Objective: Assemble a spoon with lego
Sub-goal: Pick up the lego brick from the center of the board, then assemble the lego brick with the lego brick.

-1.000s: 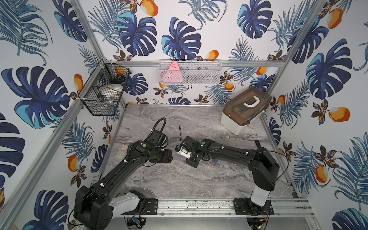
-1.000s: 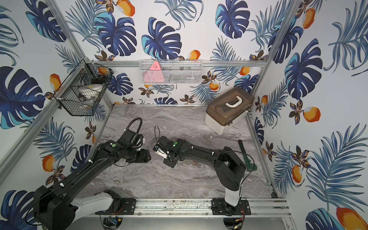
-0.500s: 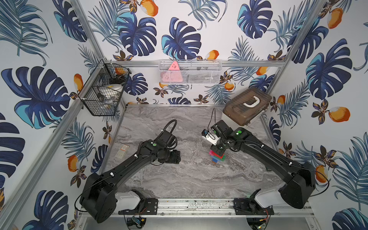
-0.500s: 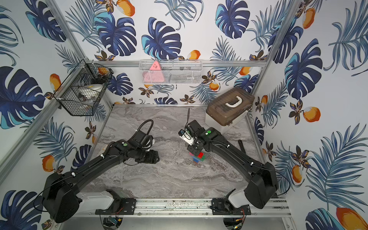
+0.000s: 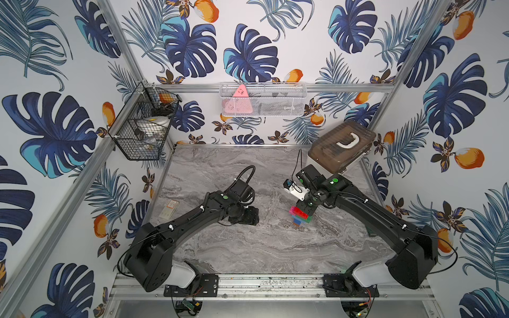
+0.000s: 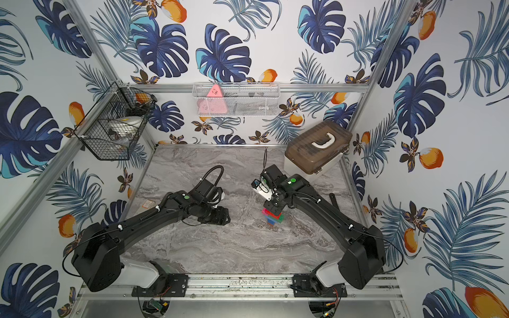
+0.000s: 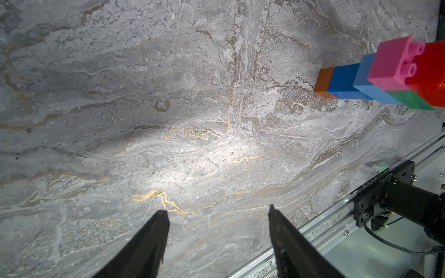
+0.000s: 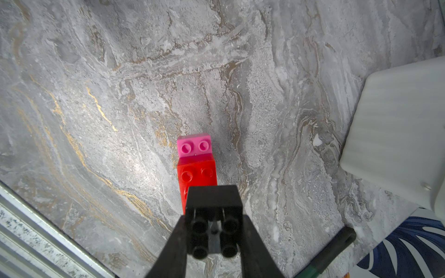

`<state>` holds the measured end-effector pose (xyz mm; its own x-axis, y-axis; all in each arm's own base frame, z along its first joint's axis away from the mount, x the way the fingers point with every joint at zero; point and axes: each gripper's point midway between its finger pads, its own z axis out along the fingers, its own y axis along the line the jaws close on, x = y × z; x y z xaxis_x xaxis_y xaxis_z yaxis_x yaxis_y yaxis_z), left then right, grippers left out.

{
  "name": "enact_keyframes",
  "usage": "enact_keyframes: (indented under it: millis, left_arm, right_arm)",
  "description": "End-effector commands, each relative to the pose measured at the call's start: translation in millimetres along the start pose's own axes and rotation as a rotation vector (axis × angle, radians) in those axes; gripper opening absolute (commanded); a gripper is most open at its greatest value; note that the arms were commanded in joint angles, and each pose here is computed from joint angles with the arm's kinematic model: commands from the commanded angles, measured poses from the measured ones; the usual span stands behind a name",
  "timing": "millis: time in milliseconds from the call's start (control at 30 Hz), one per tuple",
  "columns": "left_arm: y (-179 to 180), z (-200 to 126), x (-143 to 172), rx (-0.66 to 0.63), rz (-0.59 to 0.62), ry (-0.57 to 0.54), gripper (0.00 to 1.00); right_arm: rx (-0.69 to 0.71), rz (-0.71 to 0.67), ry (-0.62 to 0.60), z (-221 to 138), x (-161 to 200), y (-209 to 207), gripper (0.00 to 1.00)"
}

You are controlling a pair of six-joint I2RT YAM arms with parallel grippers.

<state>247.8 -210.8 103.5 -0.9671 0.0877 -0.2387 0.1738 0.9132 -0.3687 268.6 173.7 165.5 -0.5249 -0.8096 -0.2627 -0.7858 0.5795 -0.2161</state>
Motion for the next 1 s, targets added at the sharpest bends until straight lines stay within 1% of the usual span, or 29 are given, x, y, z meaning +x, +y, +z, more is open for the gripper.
enact_keyframes:
  millis: [0, 333, 967]
  left_arm:
    - [-6, 1, -6, 0.025, 0.027, -0.015, 0.72]
    - [-7, 6, -7, 0.029, 0.027, -0.003, 0.72]
    - [-3, 0, -4, 0.010, 0.024, -0.011, 0.72]
  right_arm:
    - [-0.009, -0.016, 0.035, -1, 7, 2, 0.20]
    - [-0.024, -0.024, 0.033, 3, 14, 8, 0.19]
    - [-0.028, -0.053, 0.045, 16, 11, 12, 0.20]
